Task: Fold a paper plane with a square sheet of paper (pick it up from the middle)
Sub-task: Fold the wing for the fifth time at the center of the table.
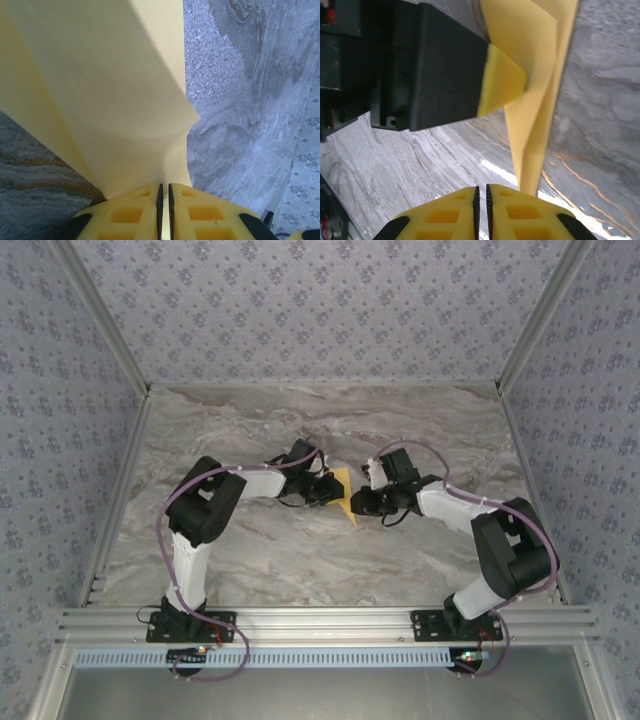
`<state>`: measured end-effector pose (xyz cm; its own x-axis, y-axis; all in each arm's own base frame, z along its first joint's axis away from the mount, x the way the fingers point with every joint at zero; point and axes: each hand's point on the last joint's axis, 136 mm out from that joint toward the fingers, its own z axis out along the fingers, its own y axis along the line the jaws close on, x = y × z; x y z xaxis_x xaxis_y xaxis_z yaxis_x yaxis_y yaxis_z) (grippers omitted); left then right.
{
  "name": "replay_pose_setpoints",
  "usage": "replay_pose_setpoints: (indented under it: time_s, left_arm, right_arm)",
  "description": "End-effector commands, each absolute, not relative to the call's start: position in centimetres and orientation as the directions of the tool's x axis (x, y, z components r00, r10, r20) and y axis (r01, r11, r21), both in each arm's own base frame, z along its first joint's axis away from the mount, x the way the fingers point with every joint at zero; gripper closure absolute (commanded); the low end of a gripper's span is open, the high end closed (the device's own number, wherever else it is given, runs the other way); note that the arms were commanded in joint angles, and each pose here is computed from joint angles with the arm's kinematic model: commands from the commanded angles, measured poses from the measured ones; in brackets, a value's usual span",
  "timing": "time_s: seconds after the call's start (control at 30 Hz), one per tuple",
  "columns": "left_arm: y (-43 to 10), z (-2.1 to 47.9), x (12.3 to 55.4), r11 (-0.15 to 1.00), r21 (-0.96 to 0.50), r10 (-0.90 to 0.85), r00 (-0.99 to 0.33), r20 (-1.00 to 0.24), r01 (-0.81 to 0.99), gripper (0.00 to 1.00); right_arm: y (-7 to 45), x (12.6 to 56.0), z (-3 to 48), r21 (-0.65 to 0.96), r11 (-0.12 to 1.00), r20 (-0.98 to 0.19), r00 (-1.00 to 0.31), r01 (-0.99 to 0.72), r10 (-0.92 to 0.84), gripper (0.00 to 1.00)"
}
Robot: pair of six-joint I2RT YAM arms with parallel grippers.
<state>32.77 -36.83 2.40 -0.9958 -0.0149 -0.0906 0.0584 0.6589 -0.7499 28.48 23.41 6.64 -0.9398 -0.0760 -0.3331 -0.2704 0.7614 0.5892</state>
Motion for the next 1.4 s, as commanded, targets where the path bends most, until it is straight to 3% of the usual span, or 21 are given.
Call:
replay_pose_setpoints:
  time_s: [0.0, 0.27, 1.0, 1.37]
  left_arm:
    - [-34.6, -2.9, 31.9, 0.775, -0.632, -0.039, -0.998, -0.043, -0.003, 0.84]
    - [-34.6, -2.8, 31.9, 0.776, -0.631, -0.040, -0.998, -0.042, -0.004, 0.84]
    - [-34.0, -3.4, 32.0, 0.796, -0.604, -0.057, -0.998, -0.033, -0.026, 0.85]
    - [-33.7, -3.8, 32.0, 0.807, -0.589, -0.070, -0.997, -0.020, -0.045, 0.85]
  right_arm:
    - [24.2, 29.1, 5.8, 0.579, 0.780, -0.298, -0.952, -0.238, -0.069, 0.93]
    - [25.4, 30.2, 4.0, 0.559, 0.799, -0.272, -0.959, -0.223, -0.077, 0.98]
    - [24.2, 28.3, 1.8, 0.617, 0.773, -0.167, -0.984, -0.149, -0.056, 0.99]
    - [22.7, 27.3, 0.5, 0.567, 0.813, -0.126, -0.989, -0.130, -0.070, 0.99]
